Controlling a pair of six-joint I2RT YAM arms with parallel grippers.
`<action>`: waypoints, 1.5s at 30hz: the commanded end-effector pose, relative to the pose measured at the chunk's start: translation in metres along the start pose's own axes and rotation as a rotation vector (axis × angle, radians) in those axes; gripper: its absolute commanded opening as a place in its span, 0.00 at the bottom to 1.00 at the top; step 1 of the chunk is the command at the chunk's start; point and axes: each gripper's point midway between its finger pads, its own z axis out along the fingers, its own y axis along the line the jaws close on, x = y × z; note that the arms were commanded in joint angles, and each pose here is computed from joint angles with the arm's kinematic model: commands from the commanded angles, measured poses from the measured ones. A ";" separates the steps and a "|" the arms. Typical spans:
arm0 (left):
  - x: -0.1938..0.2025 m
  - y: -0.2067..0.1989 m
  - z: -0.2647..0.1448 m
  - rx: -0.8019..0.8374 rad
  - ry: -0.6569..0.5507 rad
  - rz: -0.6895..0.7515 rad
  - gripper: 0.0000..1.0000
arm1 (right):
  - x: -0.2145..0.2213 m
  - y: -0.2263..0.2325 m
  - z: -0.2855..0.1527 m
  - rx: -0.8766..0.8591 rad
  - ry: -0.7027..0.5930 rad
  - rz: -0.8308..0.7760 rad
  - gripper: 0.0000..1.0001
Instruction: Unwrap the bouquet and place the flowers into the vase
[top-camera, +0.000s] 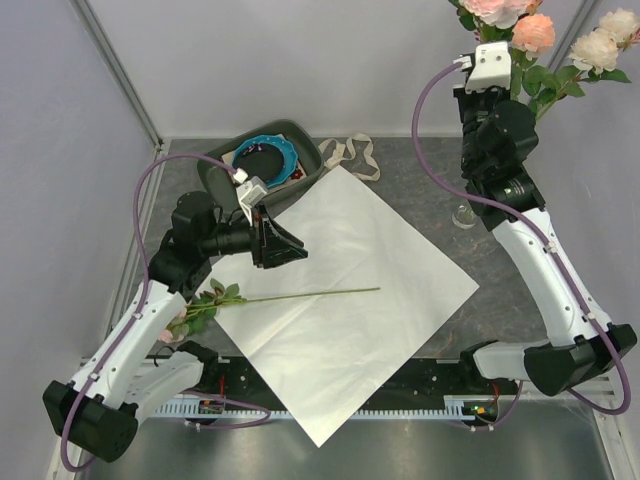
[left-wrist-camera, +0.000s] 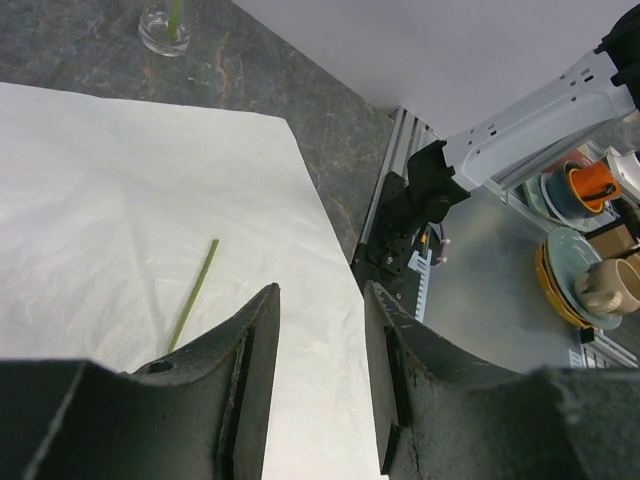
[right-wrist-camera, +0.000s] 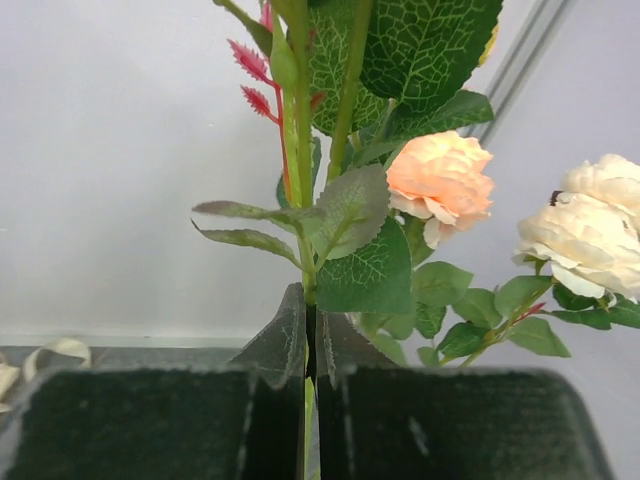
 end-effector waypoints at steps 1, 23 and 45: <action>-0.001 0.003 -0.003 -0.029 -0.021 0.062 0.46 | -0.015 -0.011 0.011 0.010 -0.138 -0.029 0.00; 0.000 0.020 -0.002 -0.067 -0.022 0.027 0.45 | 0.044 -0.032 0.032 -0.048 -0.185 0.047 0.00; 0.001 0.023 0.000 -0.065 -0.018 0.014 0.45 | 0.064 -0.036 0.024 -0.048 -0.176 0.057 0.00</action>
